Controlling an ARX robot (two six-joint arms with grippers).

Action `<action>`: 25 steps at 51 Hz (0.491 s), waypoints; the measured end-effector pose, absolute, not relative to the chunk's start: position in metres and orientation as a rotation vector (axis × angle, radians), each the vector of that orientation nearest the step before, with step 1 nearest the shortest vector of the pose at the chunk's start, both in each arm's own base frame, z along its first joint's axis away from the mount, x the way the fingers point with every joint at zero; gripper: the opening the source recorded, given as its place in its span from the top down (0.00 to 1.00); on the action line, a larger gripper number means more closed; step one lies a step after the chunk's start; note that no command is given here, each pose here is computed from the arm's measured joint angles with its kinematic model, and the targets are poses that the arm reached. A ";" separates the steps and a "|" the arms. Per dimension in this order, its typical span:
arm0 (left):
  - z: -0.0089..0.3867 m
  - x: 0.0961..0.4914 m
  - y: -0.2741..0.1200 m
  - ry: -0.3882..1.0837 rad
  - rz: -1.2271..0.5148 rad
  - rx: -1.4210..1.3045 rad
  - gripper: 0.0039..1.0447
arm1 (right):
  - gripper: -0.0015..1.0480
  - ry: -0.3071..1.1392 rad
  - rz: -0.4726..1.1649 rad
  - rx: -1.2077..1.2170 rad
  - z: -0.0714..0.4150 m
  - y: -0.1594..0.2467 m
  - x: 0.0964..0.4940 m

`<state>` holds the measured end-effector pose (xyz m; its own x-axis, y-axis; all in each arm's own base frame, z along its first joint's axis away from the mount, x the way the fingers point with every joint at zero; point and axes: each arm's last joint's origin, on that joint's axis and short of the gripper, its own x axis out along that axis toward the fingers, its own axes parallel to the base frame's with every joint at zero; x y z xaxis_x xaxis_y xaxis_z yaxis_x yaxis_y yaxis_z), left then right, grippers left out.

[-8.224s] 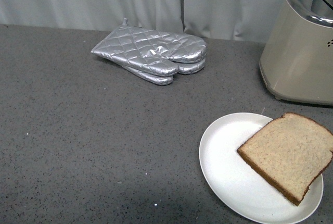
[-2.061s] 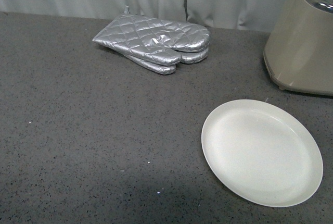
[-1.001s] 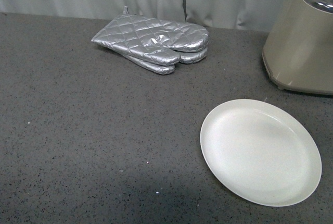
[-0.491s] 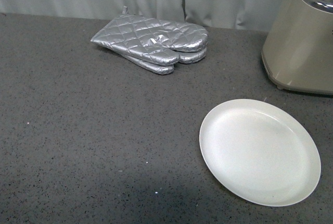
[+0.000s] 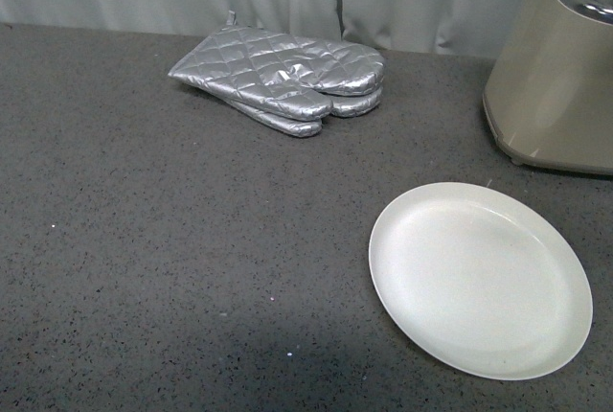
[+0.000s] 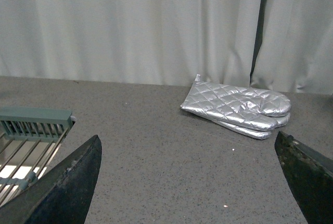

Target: Put bread into toaster

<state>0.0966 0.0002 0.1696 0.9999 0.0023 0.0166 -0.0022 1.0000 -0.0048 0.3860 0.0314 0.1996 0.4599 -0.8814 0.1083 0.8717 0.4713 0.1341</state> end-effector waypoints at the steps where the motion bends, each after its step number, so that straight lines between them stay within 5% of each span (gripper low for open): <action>1: 0.170 0.097 0.000 -0.017 0.002 -0.005 0.06 | 0.98 -0.171 -1.080 0.061 0.200 0.032 0.386; 7: 0.170 0.097 0.000 -0.017 0.002 -0.005 0.06 | 0.97 -0.169 -1.080 0.056 0.201 0.032 0.387; 25: 0.170 0.097 0.000 -0.017 0.002 -0.005 0.06 | 0.44 -0.169 -1.074 0.048 0.203 0.033 0.388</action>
<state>0.0966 0.0002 0.1696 0.9999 0.0023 0.0166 -0.0022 1.0000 -0.0048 0.3881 0.0334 0.2030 0.4649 -0.8779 0.1147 0.8706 0.4769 0.1212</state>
